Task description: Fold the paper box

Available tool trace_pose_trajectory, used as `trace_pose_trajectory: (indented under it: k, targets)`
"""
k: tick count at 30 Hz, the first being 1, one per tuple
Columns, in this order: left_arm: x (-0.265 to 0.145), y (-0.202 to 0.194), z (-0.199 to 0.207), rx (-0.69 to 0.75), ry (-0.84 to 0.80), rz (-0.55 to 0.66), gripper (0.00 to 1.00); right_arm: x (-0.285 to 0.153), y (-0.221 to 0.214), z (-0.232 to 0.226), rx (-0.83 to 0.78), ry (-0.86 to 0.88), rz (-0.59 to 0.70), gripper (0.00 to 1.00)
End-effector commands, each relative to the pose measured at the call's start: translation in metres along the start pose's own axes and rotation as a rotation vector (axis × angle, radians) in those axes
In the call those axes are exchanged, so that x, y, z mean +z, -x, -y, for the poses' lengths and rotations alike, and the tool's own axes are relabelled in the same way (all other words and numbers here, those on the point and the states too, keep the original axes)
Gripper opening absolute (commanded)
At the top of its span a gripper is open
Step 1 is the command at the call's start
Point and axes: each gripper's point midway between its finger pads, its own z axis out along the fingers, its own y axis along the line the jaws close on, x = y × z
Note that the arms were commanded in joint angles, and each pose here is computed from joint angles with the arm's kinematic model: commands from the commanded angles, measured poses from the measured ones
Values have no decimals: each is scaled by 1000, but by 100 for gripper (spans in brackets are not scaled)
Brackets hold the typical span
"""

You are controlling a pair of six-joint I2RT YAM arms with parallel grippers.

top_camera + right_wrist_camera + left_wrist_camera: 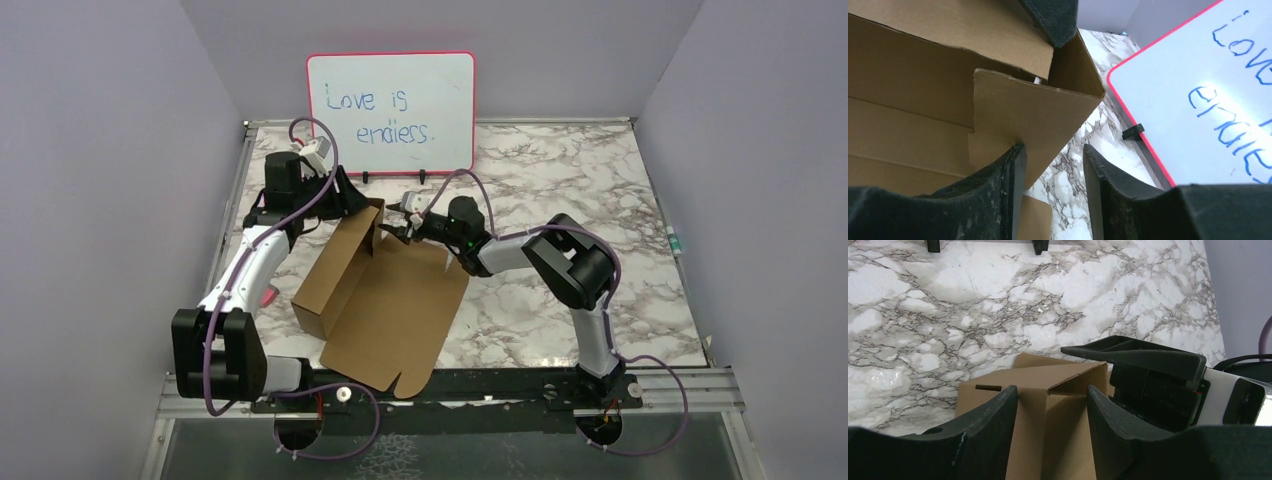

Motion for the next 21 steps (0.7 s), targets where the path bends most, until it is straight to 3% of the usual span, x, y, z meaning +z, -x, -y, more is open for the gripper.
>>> trace_pose_trajectory:
  k: [1,9,21]
  targets:
    - [4,-10,5,-32,-71,-34,54,13,6,-17,28,104,51,52]
    - [5,-14,31,-95,-233,-75,54,16,8,-24,41,143,74,54]
    - [8,-16,60,-170,-361,-127,55,-13,44,-16,18,57,94,46]
